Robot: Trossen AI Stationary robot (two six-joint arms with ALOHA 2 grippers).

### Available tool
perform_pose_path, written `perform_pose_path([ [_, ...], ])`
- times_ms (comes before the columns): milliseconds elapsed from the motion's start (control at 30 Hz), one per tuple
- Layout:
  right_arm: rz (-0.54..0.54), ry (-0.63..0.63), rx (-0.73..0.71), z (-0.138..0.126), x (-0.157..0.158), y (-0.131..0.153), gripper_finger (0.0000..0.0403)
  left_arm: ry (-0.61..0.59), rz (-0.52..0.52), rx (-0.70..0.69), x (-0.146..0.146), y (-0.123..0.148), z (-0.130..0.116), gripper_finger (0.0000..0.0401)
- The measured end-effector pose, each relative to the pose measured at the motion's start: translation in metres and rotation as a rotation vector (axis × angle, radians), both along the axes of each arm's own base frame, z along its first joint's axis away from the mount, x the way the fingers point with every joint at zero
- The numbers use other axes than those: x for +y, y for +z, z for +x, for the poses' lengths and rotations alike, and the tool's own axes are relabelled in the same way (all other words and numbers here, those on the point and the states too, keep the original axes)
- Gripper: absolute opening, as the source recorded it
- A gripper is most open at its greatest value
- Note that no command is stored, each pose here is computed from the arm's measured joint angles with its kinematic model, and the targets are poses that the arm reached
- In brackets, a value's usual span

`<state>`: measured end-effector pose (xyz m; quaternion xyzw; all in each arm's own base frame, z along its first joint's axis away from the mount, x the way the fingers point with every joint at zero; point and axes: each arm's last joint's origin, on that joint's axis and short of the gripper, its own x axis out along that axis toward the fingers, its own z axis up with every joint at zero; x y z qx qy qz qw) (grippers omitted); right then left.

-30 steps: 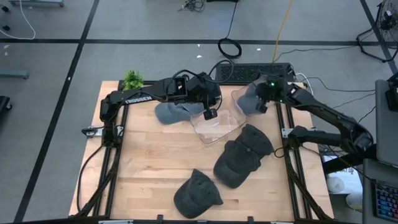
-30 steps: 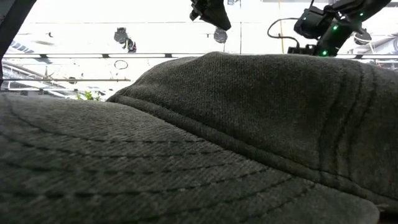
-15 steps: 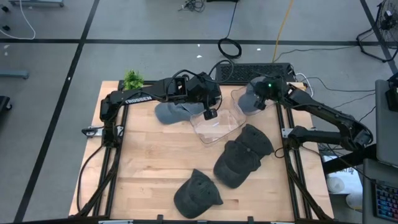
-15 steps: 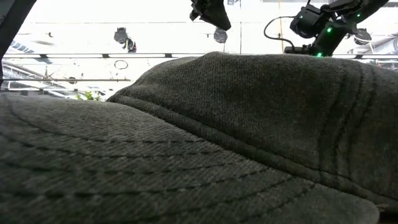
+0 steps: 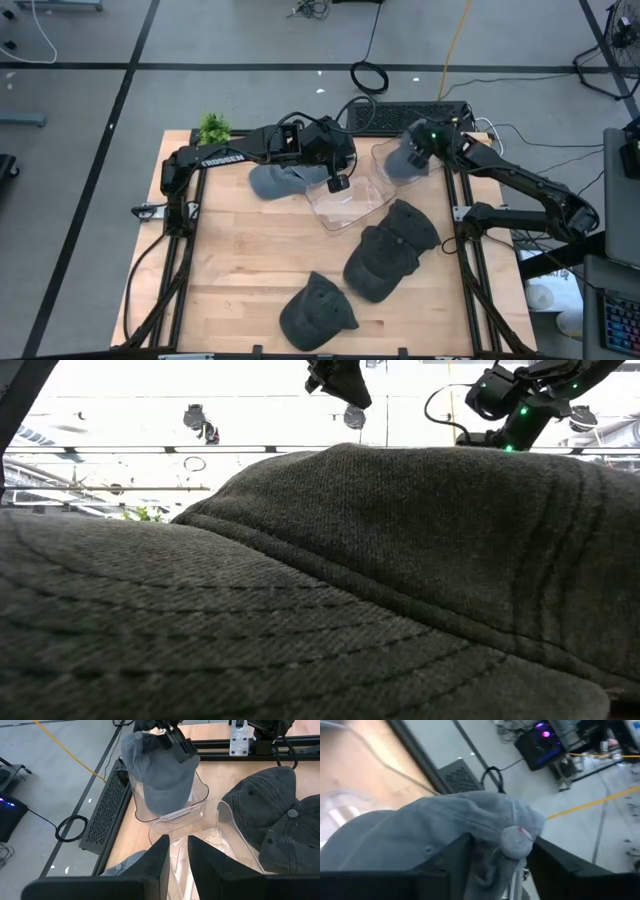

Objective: Pick & Place hat
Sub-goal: Put the bottom gray cap into the right transparent bin

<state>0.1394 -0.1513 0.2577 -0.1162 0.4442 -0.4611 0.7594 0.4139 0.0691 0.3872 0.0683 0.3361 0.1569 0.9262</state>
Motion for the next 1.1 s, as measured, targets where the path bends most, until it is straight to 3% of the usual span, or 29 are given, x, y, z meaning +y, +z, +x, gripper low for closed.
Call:
perform_pose_path([
  [267, -0.022, 0.004, -0.022, 0.001, 0.0, 0.003, 0.0278, 0.0, 0.0, 0.0, 0.0, 0.0, 0.0, 0.0078],
  [567, -0.17, 0.014, -0.208, -0.002, 0.017, 0.032, 0.0284, 0.001, 0.0, 0.001, 0.0, 0.0, 0.0, 0.0079],
  [633, -0.126, 0.041, -0.293, -0.004, 0.025, 0.034, 0.0281, 0.0, 0.0, 0.001, 0.0, 0.0, 0.0, 0.0078],
  [700, -0.001, 0.078, -0.383, -0.006, 0.036, 0.032, 0.0274, 0.0, 0.0, 0.001, 0.0, 0.0, 0.0, 0.0078],
  [800, 0.255, 0.052, -0.48, -0.01, 0.049, 0.021, 0.0238, 0.0, 0.001, 0.002, 0.0, 0.0, 0.0, 0.0078],
  [867, 0.365, -0.001, -0.467, -0.013, 0.056, 0.013, 0.0187, -0.005, 0.007, 0.004, 0.0, 0.0, 0.0, 0.0079],
  [1000, 0.414, -0.06, -0.441, -0.014, 0.062, 0.001, 0.0039, -0.008, 0.009, 0.005, 0.0, 0.0, 0.0, 0.0079],
  [1100, 0.443, -0.051, -0.452, -0.01, 0.062, -0.01, 0.0016, -0.007, 0.009, 0.005, 0.0, 0.0, 0.0, 0.0079],
])
